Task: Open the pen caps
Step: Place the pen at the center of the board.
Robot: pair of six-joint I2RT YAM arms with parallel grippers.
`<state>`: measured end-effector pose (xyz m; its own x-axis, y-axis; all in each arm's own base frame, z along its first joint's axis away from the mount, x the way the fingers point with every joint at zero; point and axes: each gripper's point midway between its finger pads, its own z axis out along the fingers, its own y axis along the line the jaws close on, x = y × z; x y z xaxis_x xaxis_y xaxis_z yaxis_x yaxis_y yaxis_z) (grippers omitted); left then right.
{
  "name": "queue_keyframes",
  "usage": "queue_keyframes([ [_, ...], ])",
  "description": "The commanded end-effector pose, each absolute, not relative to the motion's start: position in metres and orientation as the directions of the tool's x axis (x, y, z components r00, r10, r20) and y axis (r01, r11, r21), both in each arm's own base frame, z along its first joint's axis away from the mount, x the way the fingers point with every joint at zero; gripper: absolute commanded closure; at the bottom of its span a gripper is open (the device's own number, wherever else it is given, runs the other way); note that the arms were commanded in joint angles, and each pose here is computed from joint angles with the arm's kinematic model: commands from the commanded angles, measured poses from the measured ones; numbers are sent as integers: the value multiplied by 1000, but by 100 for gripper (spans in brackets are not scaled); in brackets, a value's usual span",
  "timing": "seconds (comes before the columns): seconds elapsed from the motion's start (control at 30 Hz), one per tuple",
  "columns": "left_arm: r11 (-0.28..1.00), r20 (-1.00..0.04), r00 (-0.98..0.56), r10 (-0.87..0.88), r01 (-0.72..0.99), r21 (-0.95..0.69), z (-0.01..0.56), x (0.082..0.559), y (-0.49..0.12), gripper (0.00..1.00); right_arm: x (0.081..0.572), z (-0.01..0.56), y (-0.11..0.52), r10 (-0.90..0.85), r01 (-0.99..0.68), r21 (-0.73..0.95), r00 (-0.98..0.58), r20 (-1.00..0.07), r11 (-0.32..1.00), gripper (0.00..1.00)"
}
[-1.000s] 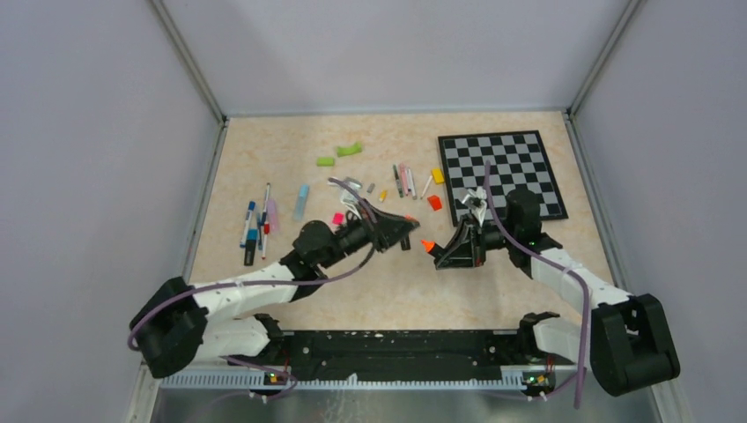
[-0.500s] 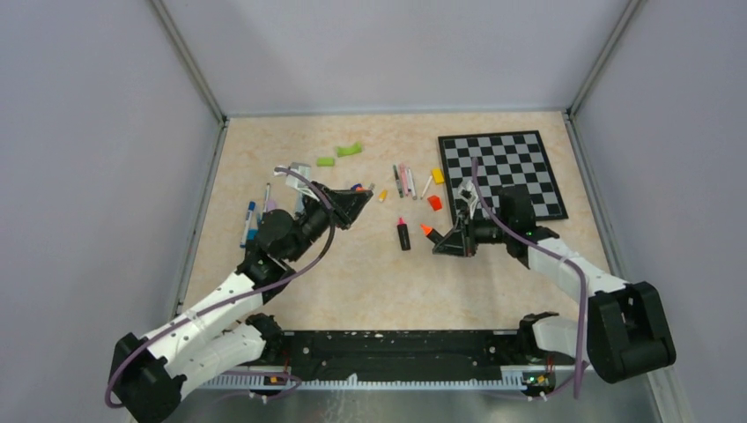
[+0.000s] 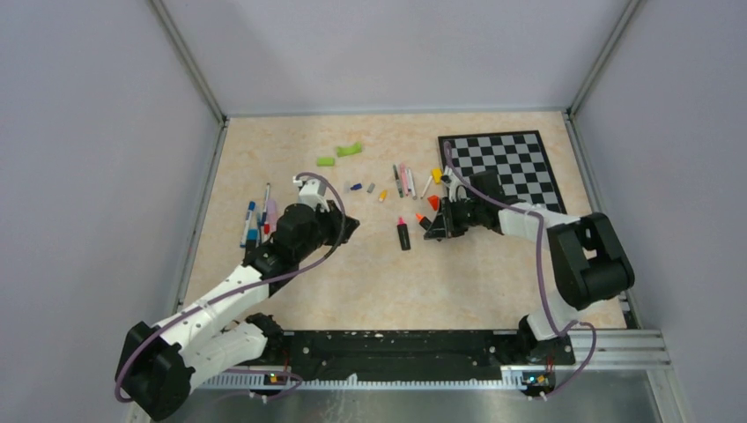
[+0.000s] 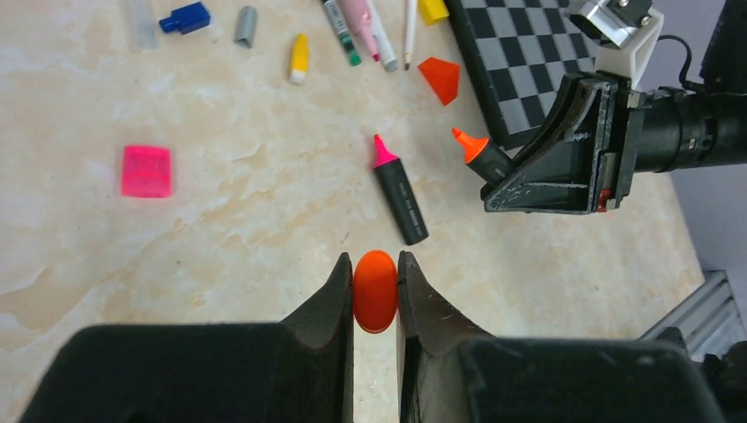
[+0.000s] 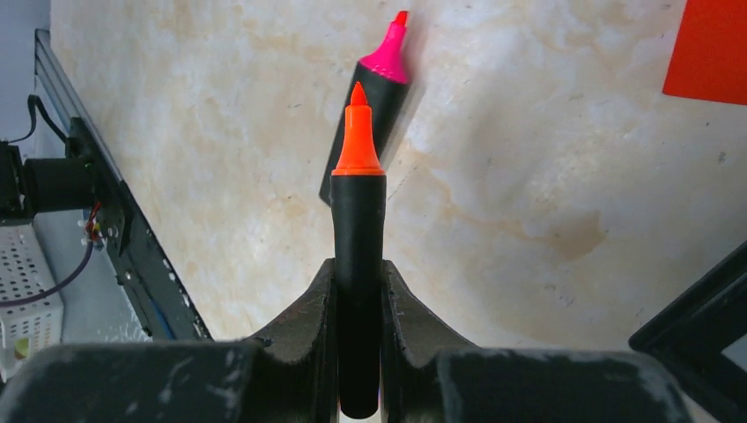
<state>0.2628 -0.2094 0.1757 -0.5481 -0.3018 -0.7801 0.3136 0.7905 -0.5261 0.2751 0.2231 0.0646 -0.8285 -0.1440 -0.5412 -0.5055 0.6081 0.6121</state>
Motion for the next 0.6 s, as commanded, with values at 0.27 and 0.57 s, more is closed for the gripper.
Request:
queue_keyframes([
  [0.27,835,-754,-604,-259,252,-489,137,284,-193,100,279,48,251,-159,-436,691,-889,-428,576,57],
  [0.57,893,-688,-707,-167,187,-409,110,302,-187,100,277,68,234,-266,-591,553,-786,-558,587,39],
])
